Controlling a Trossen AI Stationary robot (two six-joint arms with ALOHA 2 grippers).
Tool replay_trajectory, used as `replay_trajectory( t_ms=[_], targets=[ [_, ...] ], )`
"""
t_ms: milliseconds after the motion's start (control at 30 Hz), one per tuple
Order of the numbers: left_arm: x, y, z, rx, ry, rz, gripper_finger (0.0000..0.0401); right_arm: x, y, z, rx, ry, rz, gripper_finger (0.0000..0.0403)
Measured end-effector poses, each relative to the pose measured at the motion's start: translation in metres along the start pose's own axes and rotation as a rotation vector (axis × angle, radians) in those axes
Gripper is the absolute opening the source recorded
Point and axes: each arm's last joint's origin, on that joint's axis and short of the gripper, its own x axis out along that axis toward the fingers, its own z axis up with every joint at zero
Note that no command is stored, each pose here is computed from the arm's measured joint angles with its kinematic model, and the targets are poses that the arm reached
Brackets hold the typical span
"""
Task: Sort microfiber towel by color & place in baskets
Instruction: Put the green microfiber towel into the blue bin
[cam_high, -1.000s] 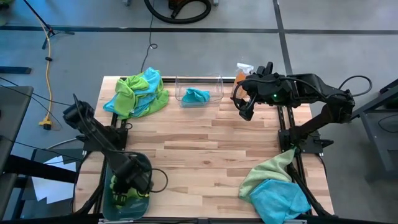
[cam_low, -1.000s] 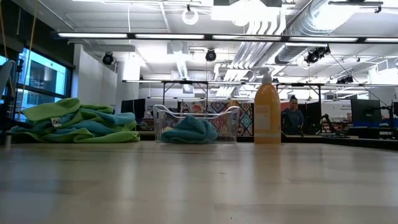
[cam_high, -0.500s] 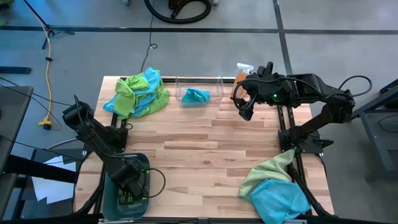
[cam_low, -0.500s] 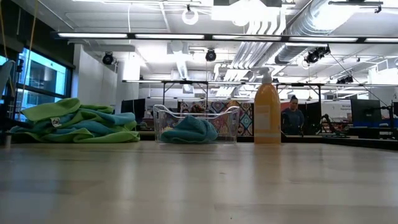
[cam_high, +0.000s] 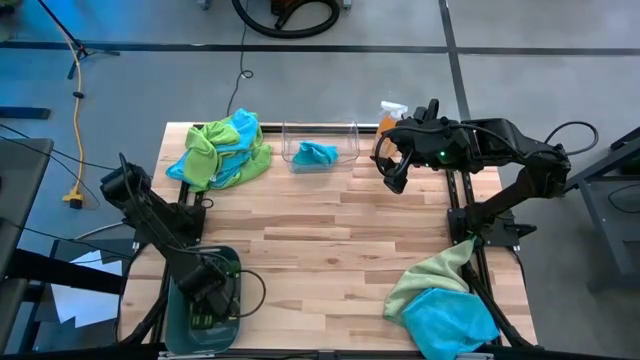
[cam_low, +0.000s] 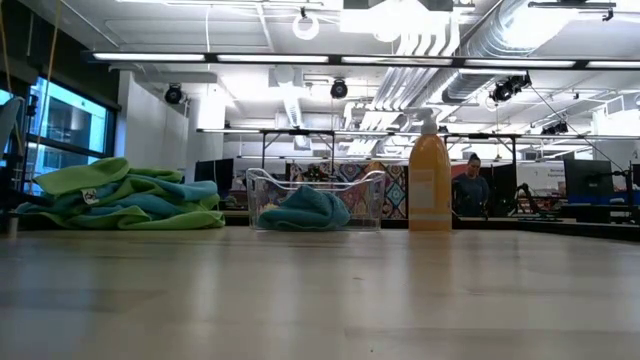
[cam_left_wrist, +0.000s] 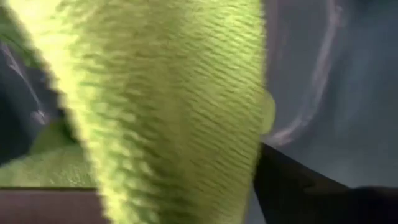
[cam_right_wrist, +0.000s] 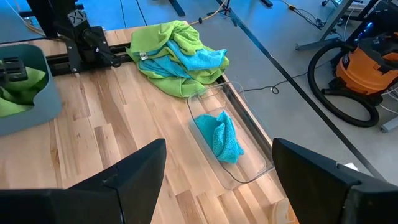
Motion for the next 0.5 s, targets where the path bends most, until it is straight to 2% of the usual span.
replay_trajectory(
  t_ms=[233, 500],
  targets=[
    [-0.024, -0.005, -0.007, 0.001, 0.044, -0.011, 0.0223, 0.000, 0.000, 0.000, -0.017, -0.001, -0.007, 0.0291],
    [-0.053, -0.001, -0.019, -0.029, -0.116, -0.010, 0.0230, 0.000, 0.000, 0.000, -0.021, -0.002, -0.006, 0.0291]
  ],
)
